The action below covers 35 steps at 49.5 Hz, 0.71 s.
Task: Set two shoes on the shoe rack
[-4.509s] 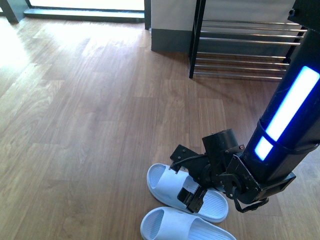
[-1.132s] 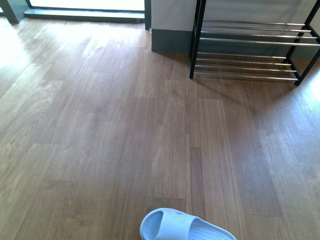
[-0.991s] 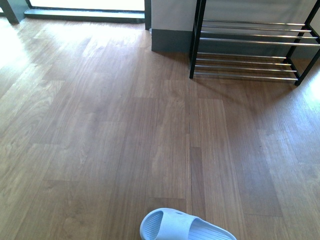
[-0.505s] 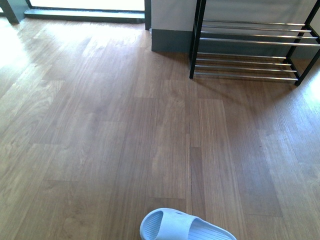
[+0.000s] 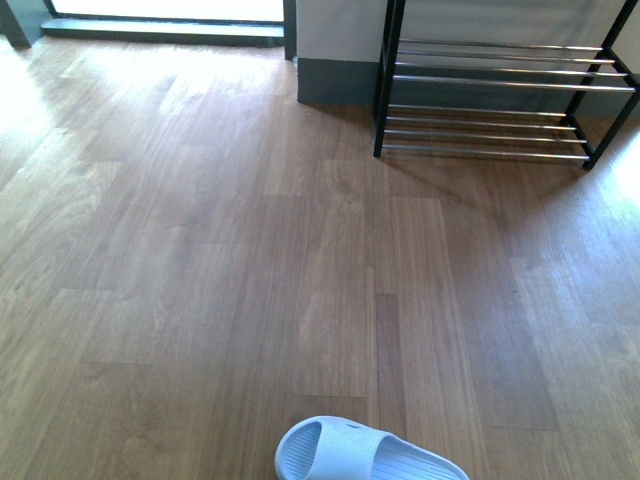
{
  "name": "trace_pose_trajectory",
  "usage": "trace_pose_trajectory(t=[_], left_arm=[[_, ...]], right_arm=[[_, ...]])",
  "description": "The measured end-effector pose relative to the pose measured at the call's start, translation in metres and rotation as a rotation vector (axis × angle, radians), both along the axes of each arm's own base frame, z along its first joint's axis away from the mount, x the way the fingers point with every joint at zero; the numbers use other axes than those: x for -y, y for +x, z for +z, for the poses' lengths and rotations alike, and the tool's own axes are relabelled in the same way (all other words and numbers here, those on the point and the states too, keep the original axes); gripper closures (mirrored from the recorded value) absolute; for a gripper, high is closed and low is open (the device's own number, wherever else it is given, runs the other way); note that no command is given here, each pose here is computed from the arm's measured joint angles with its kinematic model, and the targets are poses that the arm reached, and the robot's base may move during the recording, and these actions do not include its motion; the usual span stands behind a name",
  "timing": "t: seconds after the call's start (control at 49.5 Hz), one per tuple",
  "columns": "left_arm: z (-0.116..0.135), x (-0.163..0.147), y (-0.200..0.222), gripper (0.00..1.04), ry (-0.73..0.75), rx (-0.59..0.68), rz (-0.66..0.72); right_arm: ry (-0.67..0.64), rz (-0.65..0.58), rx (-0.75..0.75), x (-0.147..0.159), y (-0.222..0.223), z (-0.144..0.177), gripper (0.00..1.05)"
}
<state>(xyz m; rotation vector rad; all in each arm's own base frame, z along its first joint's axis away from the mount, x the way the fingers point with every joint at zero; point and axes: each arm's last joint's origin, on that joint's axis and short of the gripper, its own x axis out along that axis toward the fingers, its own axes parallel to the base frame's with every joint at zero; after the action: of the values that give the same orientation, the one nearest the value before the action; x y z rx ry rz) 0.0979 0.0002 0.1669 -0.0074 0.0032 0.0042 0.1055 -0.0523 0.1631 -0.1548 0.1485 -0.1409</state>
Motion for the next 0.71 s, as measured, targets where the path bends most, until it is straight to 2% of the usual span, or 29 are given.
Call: trace_pose_trajectory(t=[0.708], left_arm=[[0.0000, 0.0003, 0.0000, 0.09, 0.000, 0.000, -0.006]], right_arm=[[0.000, -0.005, 0.000, 0.0001, -0.0002, -0.0004, 1.03]])
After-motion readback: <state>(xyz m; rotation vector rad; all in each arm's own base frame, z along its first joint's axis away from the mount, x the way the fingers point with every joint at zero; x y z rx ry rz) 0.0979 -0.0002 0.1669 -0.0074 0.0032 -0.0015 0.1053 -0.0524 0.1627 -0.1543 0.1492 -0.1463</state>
